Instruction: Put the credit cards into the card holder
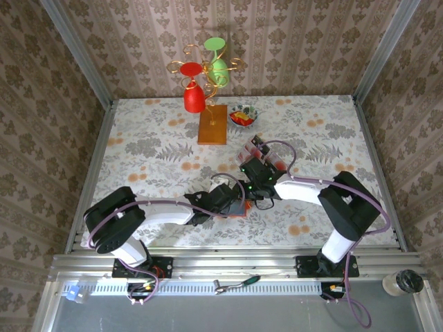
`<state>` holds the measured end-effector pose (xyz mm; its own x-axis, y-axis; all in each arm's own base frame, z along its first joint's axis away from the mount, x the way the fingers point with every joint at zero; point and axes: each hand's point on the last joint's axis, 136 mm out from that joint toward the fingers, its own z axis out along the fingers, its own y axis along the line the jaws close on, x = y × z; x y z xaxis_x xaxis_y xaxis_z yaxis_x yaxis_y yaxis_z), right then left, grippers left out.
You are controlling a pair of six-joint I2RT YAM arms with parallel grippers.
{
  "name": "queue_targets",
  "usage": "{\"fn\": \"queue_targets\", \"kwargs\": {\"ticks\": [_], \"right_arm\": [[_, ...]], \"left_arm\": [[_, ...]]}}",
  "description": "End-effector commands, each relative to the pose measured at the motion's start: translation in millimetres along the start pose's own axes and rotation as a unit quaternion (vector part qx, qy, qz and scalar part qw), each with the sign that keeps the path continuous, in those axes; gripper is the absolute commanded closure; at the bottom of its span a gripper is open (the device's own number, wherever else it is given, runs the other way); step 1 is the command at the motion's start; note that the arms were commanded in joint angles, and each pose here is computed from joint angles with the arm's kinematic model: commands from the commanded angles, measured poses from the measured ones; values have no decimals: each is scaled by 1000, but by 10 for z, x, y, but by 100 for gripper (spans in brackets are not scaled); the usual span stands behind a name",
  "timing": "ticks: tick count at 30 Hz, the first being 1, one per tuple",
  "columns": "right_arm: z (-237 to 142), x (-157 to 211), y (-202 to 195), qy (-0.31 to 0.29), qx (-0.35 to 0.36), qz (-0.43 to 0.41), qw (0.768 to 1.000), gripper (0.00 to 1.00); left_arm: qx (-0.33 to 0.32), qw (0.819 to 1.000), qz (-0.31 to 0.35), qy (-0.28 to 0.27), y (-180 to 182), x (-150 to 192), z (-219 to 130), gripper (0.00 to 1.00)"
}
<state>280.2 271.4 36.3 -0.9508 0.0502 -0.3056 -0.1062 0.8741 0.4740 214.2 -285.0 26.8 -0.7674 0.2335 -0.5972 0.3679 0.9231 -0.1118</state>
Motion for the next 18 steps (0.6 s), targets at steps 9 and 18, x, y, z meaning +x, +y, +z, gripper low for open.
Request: {"fn": "queue_targets", "kwargs": {"ticks": [9,18], "right_arm": [[11,40,-15,8,-9,15,1000,69],[54,51,127,28,-40,10,999,73]], "left_arm": [[-22,999,14,31,73,182,43,63],[-18,999,13,27,51,149,27,62]]}}
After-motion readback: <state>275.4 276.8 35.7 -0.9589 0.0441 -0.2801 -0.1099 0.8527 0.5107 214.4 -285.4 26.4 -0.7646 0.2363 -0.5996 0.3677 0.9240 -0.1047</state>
